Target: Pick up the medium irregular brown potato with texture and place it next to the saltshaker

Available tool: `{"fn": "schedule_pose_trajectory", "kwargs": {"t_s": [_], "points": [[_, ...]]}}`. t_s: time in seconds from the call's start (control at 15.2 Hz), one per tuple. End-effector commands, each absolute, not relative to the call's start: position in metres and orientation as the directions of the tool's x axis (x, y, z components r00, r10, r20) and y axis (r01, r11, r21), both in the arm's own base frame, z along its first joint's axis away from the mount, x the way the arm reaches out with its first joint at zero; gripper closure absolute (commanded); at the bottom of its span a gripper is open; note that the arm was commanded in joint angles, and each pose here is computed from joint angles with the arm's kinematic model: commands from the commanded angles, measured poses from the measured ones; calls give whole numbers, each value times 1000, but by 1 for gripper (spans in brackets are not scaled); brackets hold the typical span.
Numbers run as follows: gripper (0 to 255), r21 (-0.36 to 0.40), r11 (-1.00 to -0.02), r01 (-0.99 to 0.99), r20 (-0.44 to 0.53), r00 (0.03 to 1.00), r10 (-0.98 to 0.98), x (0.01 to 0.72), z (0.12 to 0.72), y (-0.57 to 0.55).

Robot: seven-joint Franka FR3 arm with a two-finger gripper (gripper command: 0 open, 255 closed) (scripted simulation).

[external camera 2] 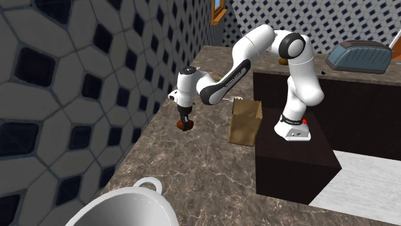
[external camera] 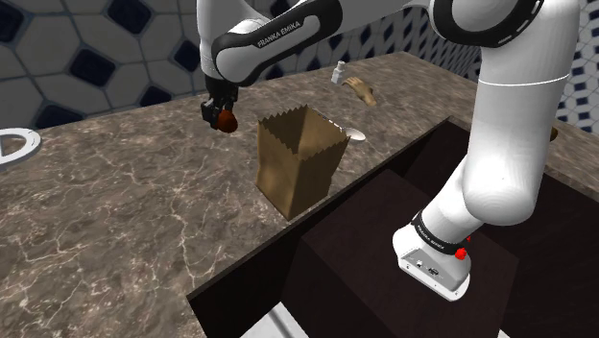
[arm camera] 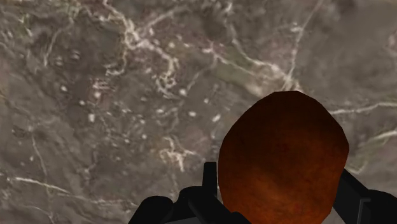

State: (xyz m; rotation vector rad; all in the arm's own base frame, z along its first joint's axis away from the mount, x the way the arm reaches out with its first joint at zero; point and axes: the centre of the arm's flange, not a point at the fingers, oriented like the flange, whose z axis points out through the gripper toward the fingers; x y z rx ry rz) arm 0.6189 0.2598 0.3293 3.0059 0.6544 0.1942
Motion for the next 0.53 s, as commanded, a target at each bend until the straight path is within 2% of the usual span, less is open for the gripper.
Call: {"fn": "schedule_pose_trajectory", "kwargs": {"t_s": [0.0, 0.46], "points": [[255, 84, -908, 410, 110, 902, 417, 619, 329, 260], [255, 84, -908, 410, 110, 902, 417, 619, 345, 260]]}}
